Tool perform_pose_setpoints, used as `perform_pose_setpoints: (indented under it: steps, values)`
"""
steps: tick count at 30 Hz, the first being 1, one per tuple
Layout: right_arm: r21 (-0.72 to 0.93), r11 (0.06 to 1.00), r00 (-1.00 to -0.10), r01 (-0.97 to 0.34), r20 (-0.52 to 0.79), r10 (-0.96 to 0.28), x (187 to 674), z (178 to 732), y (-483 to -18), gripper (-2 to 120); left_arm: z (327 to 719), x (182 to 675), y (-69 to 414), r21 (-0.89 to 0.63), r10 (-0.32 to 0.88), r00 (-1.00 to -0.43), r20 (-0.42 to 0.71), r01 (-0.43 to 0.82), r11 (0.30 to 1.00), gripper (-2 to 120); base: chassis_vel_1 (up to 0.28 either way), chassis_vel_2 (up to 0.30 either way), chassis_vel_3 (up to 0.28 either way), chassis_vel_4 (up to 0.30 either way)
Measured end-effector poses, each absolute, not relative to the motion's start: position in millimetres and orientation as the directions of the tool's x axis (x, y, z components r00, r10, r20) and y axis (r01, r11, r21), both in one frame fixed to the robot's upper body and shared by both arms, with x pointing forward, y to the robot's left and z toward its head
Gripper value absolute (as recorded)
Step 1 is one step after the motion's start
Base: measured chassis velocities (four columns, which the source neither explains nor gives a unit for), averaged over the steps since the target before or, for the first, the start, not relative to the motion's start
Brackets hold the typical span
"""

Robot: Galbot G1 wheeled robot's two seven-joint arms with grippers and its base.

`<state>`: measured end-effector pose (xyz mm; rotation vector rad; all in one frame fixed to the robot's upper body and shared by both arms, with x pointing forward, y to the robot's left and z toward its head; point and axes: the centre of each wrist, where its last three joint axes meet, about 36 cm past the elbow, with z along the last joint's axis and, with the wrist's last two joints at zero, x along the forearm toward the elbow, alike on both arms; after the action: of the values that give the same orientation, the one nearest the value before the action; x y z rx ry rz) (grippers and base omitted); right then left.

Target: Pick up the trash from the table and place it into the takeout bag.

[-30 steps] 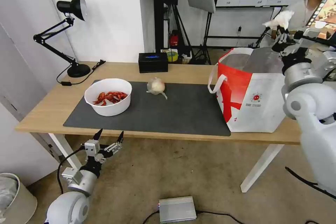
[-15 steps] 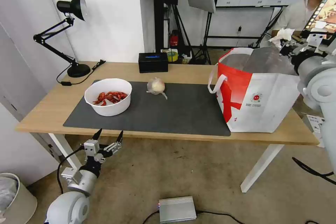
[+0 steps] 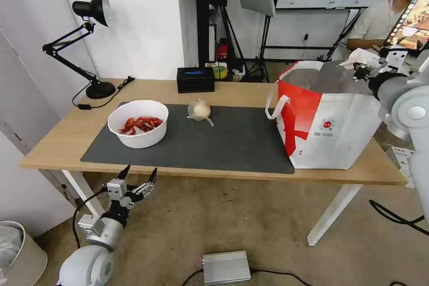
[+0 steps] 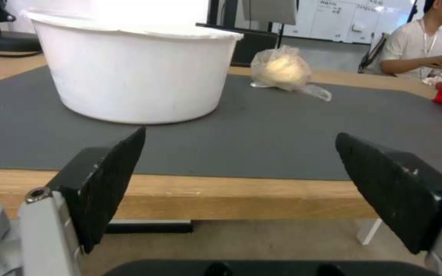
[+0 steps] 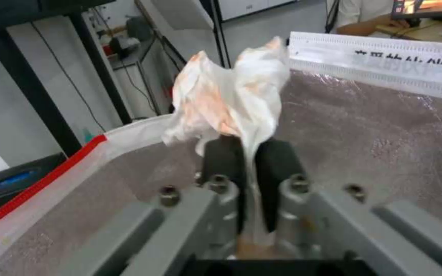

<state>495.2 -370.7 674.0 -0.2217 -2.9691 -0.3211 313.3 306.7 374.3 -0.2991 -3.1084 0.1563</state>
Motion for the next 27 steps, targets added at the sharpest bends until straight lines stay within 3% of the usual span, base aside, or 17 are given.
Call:
perform_pose_setpoints:
  steps: [19, 23, 27]
  values:
    - [0.213, 0.962, -0.979, 0.169, 0.148, 0.14, 490.8, 669.0, -370.0, 76, 373.9, 310.6, 305.6, -0.103, 0.189, -0.982, 0.006, 0.188, 0.977, 100, 0.0, 0.0, 0.0, 0.0]
    - [0.345, 0.923, -0.983, 0.168, 0.125, 0.132, 491.1, 668.0, -368.0, 96, 374.9, 310.6, 304.9, -0.101, 0.191, -0.982, 0.003, 0.189, 0.977, 100, 0.0, 0.0, 0.0, 0.0]
    - [0.469, 0.861, -0.979, 0.194, 0.147, 0.14, 492.6, 668.9, -370.8, 100, 375.0, 310.4, 304.7, -0.1, 0.191, -0.981, 0.004, 0.19, 0.977, 100, 0.0, 0.0, 0.0, 0.0]
